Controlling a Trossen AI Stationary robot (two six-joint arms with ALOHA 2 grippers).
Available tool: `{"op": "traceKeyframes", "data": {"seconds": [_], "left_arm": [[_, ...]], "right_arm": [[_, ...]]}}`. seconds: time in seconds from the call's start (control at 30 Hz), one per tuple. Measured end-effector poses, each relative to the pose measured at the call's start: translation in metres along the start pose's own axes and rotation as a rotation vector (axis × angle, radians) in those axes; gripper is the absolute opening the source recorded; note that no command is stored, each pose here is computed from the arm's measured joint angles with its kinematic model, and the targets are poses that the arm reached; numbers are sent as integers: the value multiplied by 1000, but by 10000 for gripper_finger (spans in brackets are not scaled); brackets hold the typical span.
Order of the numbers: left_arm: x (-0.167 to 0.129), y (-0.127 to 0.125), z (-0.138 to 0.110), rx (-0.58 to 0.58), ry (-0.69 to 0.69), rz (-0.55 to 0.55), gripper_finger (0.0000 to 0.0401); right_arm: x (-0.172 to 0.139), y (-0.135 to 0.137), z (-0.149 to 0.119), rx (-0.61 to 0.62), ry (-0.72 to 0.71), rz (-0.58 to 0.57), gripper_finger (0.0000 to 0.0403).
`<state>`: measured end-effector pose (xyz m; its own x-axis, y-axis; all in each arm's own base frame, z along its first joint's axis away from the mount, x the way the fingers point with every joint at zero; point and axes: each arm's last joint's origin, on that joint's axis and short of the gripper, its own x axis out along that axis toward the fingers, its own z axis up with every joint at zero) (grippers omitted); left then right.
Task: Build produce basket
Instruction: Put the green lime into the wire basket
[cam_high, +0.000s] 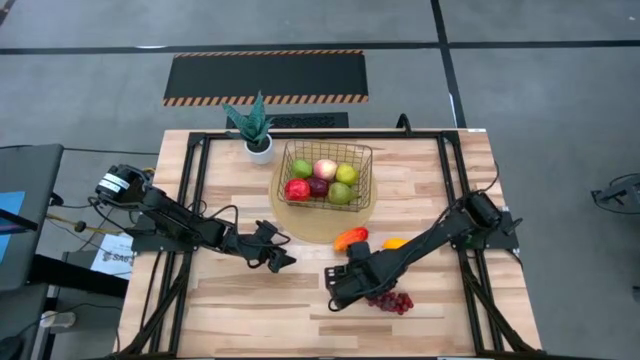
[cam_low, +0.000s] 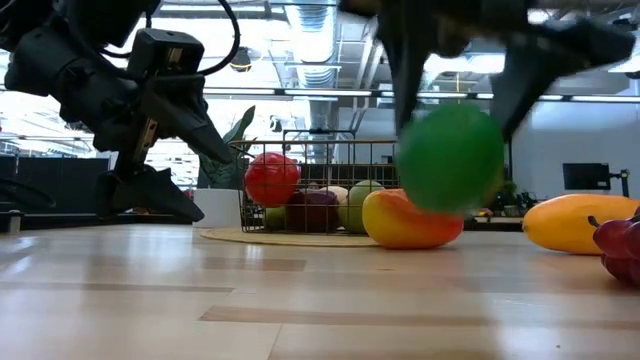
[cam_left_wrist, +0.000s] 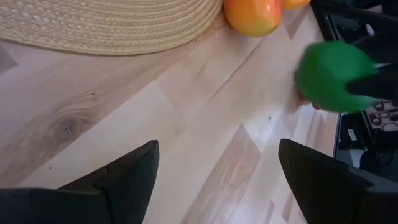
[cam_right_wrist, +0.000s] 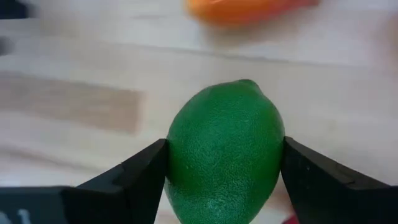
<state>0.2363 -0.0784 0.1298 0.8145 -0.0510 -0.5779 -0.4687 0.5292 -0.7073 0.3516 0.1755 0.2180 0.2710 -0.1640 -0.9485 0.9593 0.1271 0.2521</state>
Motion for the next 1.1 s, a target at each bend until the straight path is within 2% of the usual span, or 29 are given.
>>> {"op": "traceKeyframes", "data": {"seconds": [0.27,0.5,0.67,0.9,1.1], "left_arm": [[0,0,0,-9,-2,-4,316],[0,0,0,-11,-9,-1,316],[0,0,1,-30,-19,0,316],[0,0,1,-38,-20,1,316],[0,0,1,-33,-28,5,316]], "right_arm": [[-80,1,4,-69,-7,365,292],[-154,-10,12,-79,-184,719,292],[-192,-15,21,-56,-322,893,292],[-224,-15,39,-78,-439,1034,291],[-219,-18,76,-76,-508,919,291]]}}
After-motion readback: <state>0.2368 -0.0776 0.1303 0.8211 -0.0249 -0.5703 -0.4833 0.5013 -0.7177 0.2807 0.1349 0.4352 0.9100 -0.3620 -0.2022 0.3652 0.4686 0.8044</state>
